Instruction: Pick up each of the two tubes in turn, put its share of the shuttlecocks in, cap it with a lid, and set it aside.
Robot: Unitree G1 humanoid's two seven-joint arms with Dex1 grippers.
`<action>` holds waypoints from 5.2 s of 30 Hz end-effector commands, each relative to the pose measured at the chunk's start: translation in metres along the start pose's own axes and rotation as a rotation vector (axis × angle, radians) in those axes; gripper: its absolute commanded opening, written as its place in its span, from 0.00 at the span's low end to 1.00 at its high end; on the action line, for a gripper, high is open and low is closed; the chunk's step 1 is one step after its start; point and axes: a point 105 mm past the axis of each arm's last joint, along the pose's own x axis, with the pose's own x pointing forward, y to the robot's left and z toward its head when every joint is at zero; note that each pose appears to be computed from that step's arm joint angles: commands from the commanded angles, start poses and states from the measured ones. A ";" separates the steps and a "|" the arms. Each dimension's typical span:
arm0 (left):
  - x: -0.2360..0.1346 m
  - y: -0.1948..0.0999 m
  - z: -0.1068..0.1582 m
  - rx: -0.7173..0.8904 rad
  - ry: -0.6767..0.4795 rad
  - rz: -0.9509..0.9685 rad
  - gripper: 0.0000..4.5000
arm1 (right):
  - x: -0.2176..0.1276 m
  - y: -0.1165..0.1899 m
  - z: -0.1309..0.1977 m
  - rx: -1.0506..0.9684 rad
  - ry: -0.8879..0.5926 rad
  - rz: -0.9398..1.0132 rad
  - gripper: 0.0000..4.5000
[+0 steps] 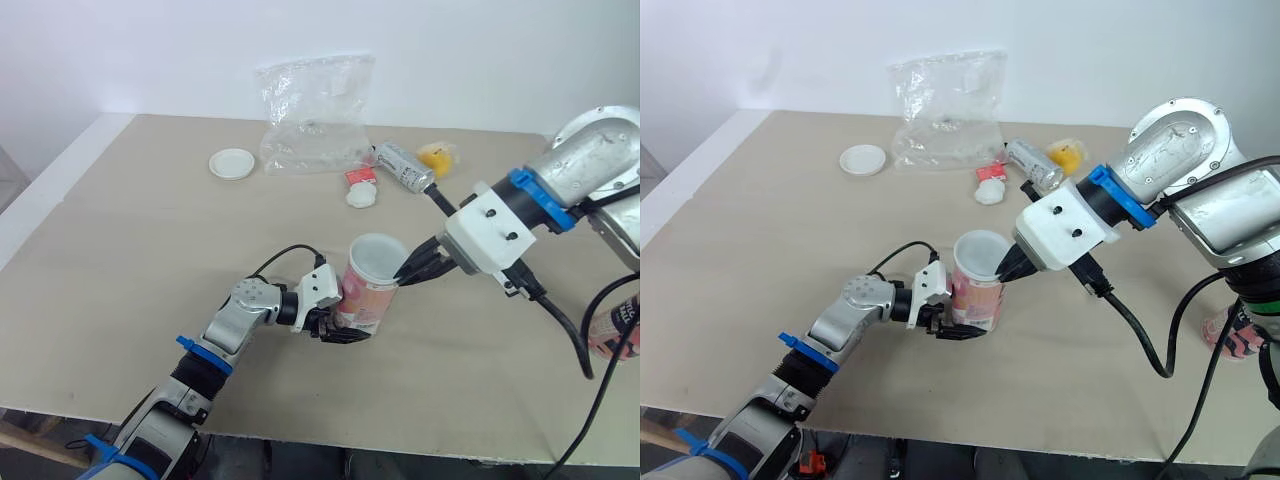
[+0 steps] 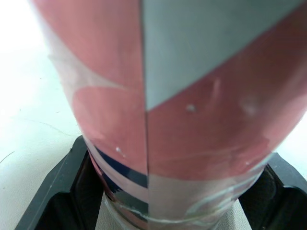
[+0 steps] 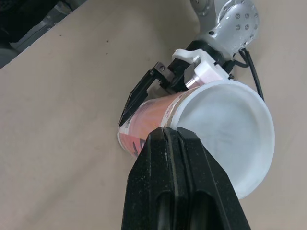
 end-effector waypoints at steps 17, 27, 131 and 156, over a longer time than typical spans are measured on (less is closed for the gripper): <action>-0.003 -0.005 -0.027 -0.097 0.078 0.016 0.76 | -0.012 0.000 0.013 0.139 -0.141 -0.005 0.61; -0.007 -0.005 -0.029 -0.105 0.084 0.030 0.76 | -0.029 -0.013 -0.006 0.552 -0.480 -0.426 0.61; -0.031 0.010 -0.004 0.050 0.005 0.046 1.00 | 0.088 0.101 -0.079 0.909 -0.530 -0.642 0.99; -0.076 0.002 0.003 0.047 -0.016 0.145 1.00 | 0.136 0.057 -0.081 0.814 -0.623 -0.577 0.99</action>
